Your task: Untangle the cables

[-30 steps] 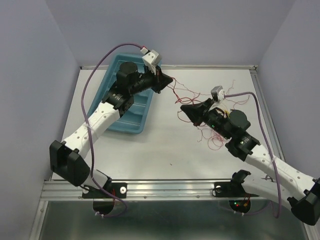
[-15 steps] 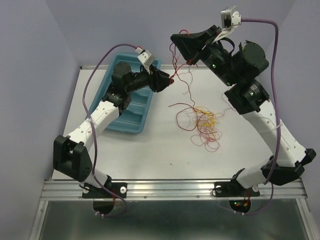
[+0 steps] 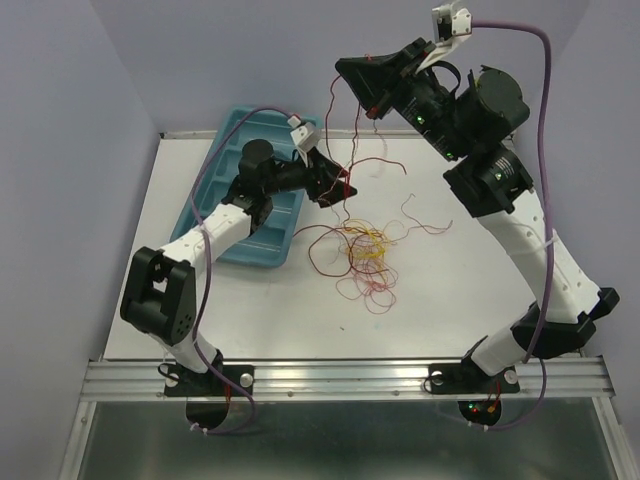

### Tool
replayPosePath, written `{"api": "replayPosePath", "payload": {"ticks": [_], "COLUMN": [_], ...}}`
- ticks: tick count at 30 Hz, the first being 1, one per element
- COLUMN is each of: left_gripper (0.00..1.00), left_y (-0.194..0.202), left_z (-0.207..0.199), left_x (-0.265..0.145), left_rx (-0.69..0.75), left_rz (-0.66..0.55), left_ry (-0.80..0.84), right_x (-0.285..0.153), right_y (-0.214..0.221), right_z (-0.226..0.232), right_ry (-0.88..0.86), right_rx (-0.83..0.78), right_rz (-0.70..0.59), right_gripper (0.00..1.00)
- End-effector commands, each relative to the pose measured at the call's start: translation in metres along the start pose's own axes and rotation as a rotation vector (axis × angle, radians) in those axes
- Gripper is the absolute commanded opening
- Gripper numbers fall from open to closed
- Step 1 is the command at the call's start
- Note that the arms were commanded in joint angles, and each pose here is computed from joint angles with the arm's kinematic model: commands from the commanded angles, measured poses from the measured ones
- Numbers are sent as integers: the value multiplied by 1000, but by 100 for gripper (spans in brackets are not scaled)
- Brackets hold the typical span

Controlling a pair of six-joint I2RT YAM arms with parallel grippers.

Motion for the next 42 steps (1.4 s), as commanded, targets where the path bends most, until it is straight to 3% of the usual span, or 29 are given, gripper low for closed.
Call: {"api": "replayPosePath", "payload": {"ticks": [1, 5, 13, 19, 25, 28, 31, 32, 35, 39, 42], "left_gripper": [83, 86, 86, 89, 91, 98, 99, 99, 99, 99, 99], "left_y": [-36, -44, -35, -55, -69, -75, -79, -84, -88, -86, -94], "left_z": [9, 31, 37, 15, 13, 7, 9, 22, 41, 40, 17], "left_x": [-21, -41, -36, -46, -53, -57, -64, -70, -78, -78, -73], "left_rx": [80, 37, 7, 82, 105, 140, 137, 116, 50, 26, 93], "left_rz": [-93, -95, -72, -130, -131, -141, -146, -162, -127, -123, -146], "left_ry": [-187, -362, -310, -240, -272, -276, -342, -456, -579, -552, -399], "right_x": [-15, -22, -39, -48, -53, -53, -56, -57, -64, -67, -65], "right_y": [-58, -65, -104, -103, -110, -110, -108, -109, -110, -105, -94], "right_z": [25, 22, 29, 21, 19, 20, 15, 12, 2, -2, -7], "right_ry": [-44, -4, 40, 96, 113, 106, 134, 153, 226, 237, 243], "right_rx": [-42, -47, -62, -88, -131, -130, -129, -130, -131, -142, -145], "right_rz": [-187, -215, -333, -339, -375, -375, -379, -386, -415, -415, -386], "right_gripper": [1, 0, 1, 1, 1, 1, 1, 1, 0, 1, 0]}}
Point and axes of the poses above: each gripper's point midway between its finger pads, its own x axis out along the fingers, its own z axis along the line the jaws close on, y = z × x, the point moved 4 cm from there along -x, back along the fingers, and after that the axes turned 10 degrees about x, right-handed, at the moved point
